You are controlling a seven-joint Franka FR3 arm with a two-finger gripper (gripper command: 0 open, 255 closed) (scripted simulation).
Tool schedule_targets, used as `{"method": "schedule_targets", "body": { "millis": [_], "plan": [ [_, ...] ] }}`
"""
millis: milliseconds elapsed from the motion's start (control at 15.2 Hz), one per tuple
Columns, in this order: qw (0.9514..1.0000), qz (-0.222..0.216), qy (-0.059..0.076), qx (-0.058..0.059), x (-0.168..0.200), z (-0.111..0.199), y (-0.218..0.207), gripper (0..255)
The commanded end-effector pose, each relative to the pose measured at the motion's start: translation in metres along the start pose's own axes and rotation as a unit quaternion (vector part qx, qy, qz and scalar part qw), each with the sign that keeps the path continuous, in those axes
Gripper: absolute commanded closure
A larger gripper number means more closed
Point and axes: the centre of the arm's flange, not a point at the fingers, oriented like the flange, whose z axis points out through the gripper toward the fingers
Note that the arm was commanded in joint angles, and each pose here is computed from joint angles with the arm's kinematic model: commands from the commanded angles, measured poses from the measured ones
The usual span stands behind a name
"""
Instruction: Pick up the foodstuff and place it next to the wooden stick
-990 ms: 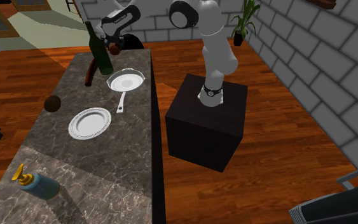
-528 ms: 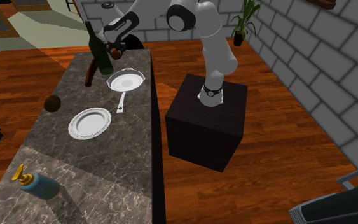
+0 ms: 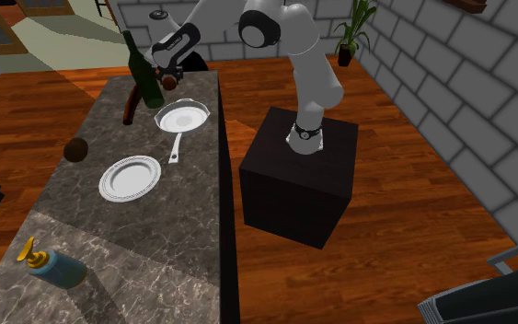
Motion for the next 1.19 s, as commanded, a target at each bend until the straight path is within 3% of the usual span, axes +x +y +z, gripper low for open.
{"method": "schedule_targets", "body": {
  "millis": [0,198,264,594,858,1122],
  "plan": [
    [1.0000,-0.001,0.001,0.004,0.003,0.004,-0.001,255],
    [1.0000,-0.001,0.001,0.004,0.003,0.004,-0.001,255],
    [1.0000,-0.001,0.001,0.004,0.003,0.004,-0.001,0],
    [1.0000,-0.001,0.001,0.004,0.003,0.004,-0.001,0],
    [1.0000,-0.001,0.001,0.004,0.002,-0.046,-0.001,0],
    [1.0000,-0.001,0.001,0.004,0.002,-0.046,-0.001,0]
  ]
}}
